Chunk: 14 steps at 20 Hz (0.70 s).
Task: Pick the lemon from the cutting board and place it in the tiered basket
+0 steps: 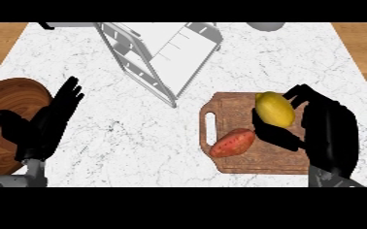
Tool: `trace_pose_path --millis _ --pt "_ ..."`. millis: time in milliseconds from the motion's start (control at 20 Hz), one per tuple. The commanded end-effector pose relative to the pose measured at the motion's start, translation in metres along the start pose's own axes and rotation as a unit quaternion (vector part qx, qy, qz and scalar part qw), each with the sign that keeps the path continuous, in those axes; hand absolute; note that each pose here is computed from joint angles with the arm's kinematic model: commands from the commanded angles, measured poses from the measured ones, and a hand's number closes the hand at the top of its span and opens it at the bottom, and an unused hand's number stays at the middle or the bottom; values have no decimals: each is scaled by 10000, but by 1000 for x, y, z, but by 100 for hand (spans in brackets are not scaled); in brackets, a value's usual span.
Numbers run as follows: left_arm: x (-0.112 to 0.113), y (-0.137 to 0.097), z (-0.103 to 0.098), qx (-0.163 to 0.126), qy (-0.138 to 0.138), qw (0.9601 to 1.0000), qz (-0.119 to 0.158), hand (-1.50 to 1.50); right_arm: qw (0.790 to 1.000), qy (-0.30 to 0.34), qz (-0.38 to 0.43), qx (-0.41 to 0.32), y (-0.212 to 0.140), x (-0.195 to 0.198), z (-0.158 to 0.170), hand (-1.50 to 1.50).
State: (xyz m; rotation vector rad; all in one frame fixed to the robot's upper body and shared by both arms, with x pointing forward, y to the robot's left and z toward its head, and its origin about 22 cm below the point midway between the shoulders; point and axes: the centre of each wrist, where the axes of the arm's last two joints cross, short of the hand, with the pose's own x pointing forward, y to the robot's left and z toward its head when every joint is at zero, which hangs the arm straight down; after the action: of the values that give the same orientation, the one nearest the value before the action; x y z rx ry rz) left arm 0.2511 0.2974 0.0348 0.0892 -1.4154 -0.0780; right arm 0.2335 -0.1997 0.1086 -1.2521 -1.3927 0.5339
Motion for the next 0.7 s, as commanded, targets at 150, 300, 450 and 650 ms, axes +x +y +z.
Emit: trace_pose_path --millis 150,300,450,650 --pt "-21 13 3 -4 14 10000 15 0 9937 -616 -887 -290 -51 46 16 150" --pt "3 -2 -6 -187 -4 9998 -29 0 9933 -744 -871 -148 -67 75 12 150" --pt "1 -22 -7 -141 -75 9998 -81 0 9921 -826 -941 31 -69 131 -14 150" --pt "3 -14 -15 -135 -35 9999 -16 0 9914 -903 -927 185 -56 162 -28 150"
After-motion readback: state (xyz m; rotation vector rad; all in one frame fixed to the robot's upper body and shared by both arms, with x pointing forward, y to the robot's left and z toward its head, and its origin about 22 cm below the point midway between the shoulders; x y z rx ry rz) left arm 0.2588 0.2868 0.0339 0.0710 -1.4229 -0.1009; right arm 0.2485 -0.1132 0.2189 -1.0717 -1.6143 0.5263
